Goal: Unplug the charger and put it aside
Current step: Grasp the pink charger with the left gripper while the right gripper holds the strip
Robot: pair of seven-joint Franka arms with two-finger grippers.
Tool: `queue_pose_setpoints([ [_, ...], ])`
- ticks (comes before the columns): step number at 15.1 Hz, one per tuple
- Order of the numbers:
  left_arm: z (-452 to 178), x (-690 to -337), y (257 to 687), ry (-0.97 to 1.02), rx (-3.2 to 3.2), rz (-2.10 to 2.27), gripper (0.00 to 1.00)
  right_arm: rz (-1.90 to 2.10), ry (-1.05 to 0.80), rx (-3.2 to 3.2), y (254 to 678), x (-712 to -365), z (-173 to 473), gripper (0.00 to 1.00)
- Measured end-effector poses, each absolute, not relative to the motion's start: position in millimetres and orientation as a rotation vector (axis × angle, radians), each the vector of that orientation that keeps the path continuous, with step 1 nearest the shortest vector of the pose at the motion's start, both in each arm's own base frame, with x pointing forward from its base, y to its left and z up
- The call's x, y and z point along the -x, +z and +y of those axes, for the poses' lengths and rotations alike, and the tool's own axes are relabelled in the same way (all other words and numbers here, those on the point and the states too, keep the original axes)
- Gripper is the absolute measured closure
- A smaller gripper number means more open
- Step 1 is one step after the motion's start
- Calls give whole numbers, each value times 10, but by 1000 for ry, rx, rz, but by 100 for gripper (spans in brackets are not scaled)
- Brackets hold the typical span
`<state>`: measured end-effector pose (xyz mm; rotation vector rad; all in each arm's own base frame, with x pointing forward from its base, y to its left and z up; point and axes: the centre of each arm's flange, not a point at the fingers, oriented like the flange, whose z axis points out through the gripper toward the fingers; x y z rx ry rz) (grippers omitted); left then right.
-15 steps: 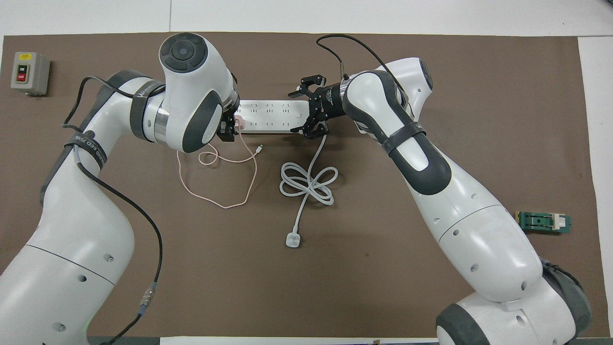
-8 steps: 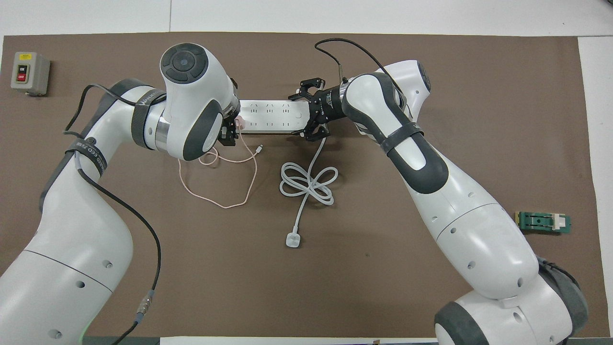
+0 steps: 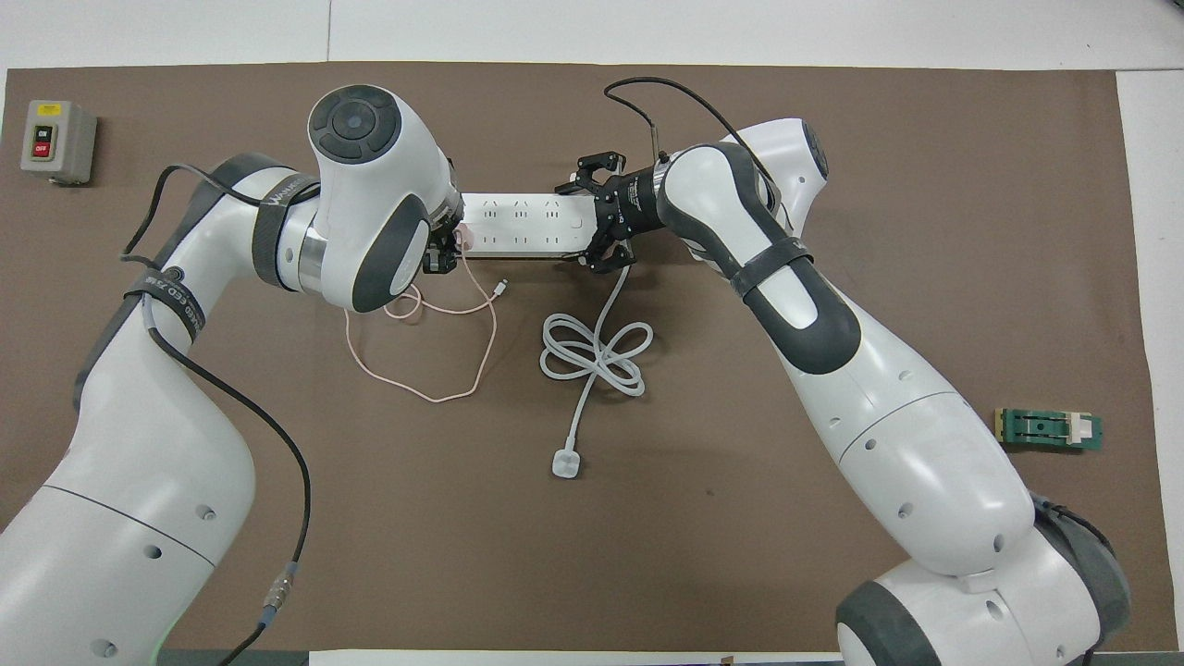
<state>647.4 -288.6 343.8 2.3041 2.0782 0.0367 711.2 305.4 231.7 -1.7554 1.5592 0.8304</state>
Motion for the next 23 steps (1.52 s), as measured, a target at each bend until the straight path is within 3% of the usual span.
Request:
queue_pose_setpoints([
  [1, -2886, -6473, 3435, 36, -2304, 2079, 59, 1558, 825, 1757, 2312, -7113, 3055, 3],
  [3, -2888, -6469, 3432, 35, -2306, 2079, 71, 1558, 817, 1755, 2314, -7115, 3054, 7],
  [23, -2883, -6470, 3431, 36, -2304, 2080, 71, 1558, 815, 1755, 2315, -7114, 3058, 7],
])
